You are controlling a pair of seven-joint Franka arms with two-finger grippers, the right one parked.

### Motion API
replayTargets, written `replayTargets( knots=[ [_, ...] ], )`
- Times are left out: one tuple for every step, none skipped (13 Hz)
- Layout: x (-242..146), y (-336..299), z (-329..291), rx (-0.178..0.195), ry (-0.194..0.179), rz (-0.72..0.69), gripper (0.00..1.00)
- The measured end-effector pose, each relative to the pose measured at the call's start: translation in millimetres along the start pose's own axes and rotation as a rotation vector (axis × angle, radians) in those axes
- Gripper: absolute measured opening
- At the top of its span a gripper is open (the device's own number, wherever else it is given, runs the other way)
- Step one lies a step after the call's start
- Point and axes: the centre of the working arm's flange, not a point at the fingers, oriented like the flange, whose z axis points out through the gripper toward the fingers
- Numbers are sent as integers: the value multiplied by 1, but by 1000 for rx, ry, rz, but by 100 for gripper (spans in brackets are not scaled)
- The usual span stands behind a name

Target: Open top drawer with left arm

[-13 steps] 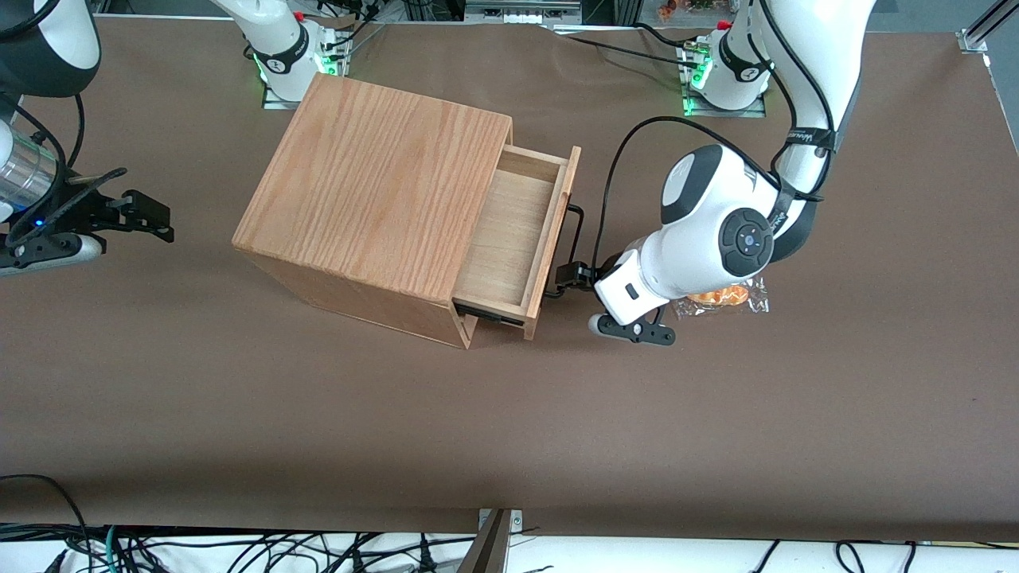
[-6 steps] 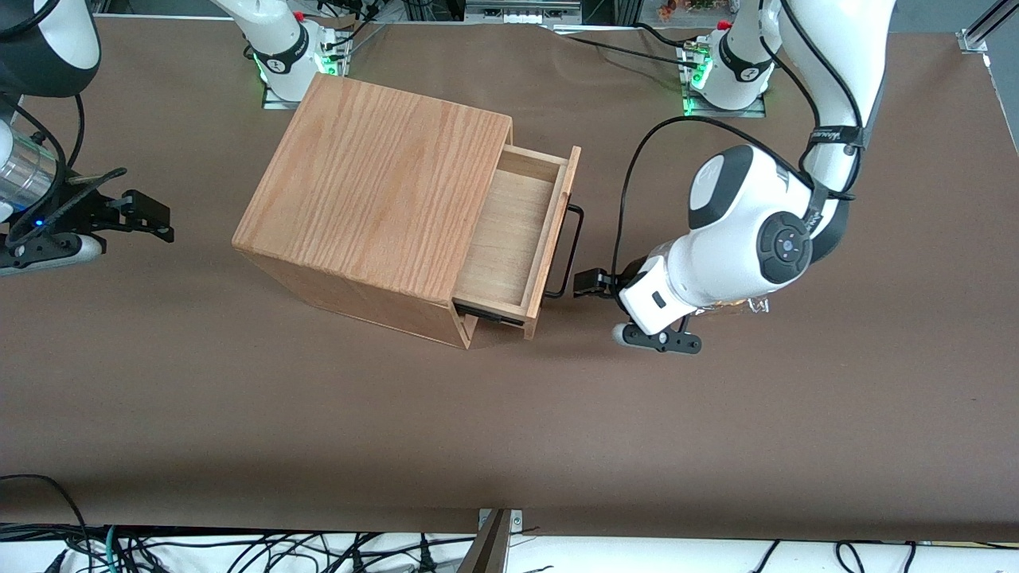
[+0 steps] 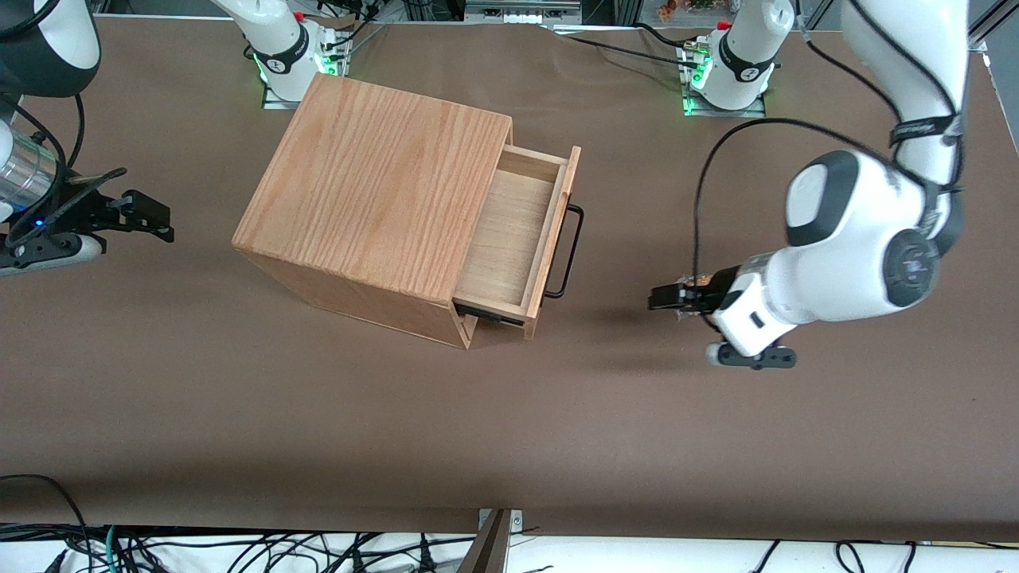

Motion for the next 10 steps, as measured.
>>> replayTargets(
  knots=[
    [-7, -7, -18, 19, 6, 11, 100],
    [-13, -15, -35, 32, 12, 32, 100],
    [-18, -28, -51, 40, 16, 59, 100],
    [-21, -46, -65, 56, 15, 85, 100],
    [-22, -65, -76, 83, 18, 107, 100],
    [-24, -80, -85, 114, 26, 123, 100],
    [-25, -92, -94, 154, 36, 129, 100],
    [-27, -100, -102, 190, 48, 128, 100],
    [-31, -107, -112, 214, 62, 121, 100],
    [-34, -114, -122, 223, 75, 122, 100]
  ],
)
